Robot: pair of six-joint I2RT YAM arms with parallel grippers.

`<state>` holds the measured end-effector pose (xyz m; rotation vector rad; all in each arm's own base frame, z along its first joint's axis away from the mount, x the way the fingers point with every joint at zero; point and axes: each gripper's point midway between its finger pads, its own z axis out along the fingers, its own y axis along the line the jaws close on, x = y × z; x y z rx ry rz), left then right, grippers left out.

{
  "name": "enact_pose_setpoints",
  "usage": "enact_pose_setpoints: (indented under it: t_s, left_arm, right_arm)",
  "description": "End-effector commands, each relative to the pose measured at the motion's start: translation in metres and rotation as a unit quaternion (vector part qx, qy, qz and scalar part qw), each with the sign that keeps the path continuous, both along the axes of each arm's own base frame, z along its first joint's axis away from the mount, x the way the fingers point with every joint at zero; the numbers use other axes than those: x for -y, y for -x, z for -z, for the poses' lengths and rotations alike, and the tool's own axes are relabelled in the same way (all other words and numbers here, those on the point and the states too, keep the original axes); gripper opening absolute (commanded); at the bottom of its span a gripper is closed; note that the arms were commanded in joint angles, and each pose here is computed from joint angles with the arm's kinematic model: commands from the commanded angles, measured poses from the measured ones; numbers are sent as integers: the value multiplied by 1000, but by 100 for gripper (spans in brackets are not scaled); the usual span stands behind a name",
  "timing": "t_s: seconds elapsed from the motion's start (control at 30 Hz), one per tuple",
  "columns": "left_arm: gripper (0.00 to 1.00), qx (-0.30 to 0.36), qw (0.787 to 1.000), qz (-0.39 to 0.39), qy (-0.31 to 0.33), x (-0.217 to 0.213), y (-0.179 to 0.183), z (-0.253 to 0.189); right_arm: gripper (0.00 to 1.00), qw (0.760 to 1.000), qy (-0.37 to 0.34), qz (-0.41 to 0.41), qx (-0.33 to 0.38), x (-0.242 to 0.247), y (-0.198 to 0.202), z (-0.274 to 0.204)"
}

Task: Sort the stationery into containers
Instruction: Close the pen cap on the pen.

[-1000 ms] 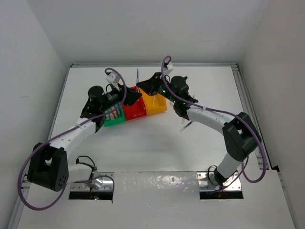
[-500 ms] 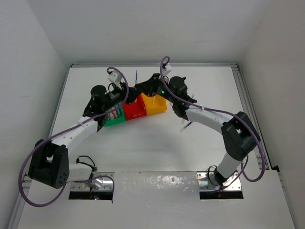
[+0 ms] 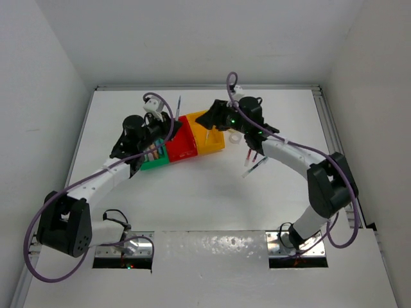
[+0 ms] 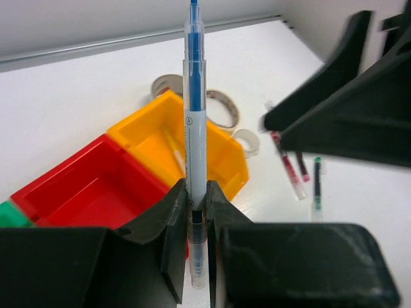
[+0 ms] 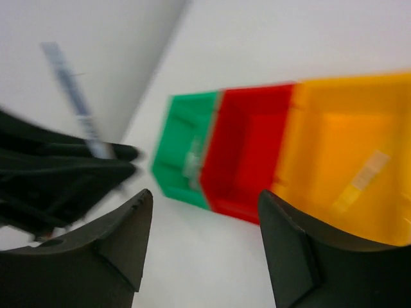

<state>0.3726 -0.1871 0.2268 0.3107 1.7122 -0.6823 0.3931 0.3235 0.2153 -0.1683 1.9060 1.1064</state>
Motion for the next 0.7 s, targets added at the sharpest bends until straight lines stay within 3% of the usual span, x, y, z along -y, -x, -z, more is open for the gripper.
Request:
enact_pose_setpoints:
  t_s: [0.0,0.07,0.17,0.2,0.27,0.33,0.4,0.47,0.53,0.67]
  left_arm:
    - [0,28,998,-42,-49,-26,-1,-6]
    - [0,27,996,-50,-75,-33,1,3]
    - [0,33,993,-53,-102,-39,5,10]
    - [0,36,992,-51,-109,-40,6,11]
    - [0,38,991,-52,-114,-41,5,11]
    - [0,46,991,-51,-119,-41,5,10]
    - [0,51,990,-51,-121,-42,4,9]
    - [0,55,990,-55,-121,-43,3,6]
    - [0,55,989,-57,-123,-43,3,7]
    - [0,51,989,-59,-123,-45,4,10]
  right_arm:
    - [66,990,90,95,-52,76,-1,16]
    - [61,976,126,154,-86,114,5,28]
    - [6,920,199,262,-215,194,24,85]
    - [1,907,209,273,-241,205,29,97]
    - [1,878,231,298,-294,230,42,124]
    - [19,861,244,323,-308,244,49,141]
    - [25,851,245,349,-308,254,46,149]
    - [24,844,243,360,-314,258,46,156]
    - [14,840,244,365,-318,261,44,161]
    - [13,834,258,356,-335,262,44,177]
